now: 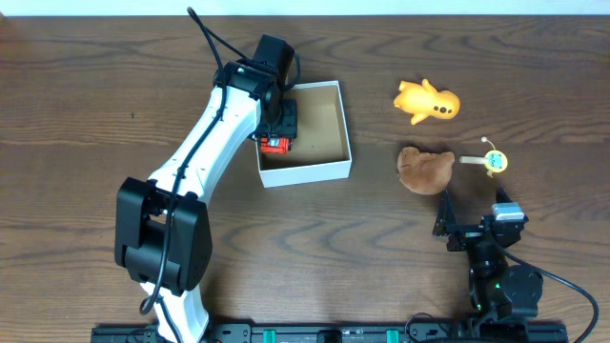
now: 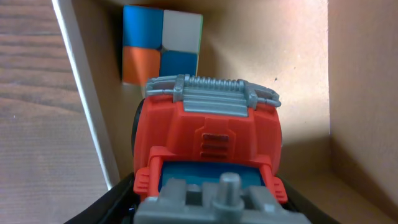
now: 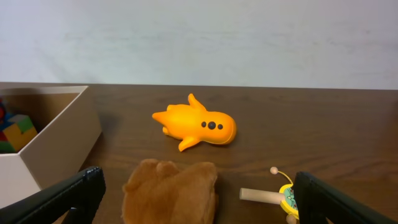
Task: Pack container
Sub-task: 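Lower the truck into the box beside the cube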
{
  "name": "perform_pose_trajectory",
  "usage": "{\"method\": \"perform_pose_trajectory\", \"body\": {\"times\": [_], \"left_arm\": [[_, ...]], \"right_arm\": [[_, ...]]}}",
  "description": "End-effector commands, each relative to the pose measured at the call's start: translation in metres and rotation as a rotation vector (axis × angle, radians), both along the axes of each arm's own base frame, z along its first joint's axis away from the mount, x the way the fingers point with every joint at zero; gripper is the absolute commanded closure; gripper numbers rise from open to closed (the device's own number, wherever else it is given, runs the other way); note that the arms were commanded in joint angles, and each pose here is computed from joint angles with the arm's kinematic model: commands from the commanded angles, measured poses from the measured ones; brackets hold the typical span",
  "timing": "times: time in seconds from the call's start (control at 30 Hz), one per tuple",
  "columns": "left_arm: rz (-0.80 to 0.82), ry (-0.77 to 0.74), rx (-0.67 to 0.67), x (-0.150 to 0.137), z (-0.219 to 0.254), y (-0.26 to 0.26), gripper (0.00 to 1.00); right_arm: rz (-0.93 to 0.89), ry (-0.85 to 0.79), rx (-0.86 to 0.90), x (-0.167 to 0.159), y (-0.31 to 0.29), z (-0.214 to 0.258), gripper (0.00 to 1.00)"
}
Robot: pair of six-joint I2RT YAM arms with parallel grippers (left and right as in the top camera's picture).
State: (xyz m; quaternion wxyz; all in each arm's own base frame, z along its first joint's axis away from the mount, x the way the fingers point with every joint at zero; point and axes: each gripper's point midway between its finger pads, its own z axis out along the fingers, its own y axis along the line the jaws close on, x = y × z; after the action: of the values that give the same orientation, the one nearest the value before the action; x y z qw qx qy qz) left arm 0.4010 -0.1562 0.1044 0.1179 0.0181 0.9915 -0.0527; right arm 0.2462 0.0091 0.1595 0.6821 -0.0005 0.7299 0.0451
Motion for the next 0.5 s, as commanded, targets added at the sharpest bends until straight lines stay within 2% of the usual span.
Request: {"method": "perform_pose_trajectory", "body": {"times": [0.0, 0.47], "left_arm": [[0.015, 0.007, 0.017, 0.0003, -0.0029, 0.0023, 0.54], [0.053, 0.012, 0.065, 0.0007, -0.0114, 0.0115, 0.53]], "right_arm": [[-0.01, -0.001, -0.012, -0.0001, -0.0025, -0.0005, 0.01], [-0.01, -0.001, -0.012, -0.0001, -0.0025, -0.0005, 0.01]]}}
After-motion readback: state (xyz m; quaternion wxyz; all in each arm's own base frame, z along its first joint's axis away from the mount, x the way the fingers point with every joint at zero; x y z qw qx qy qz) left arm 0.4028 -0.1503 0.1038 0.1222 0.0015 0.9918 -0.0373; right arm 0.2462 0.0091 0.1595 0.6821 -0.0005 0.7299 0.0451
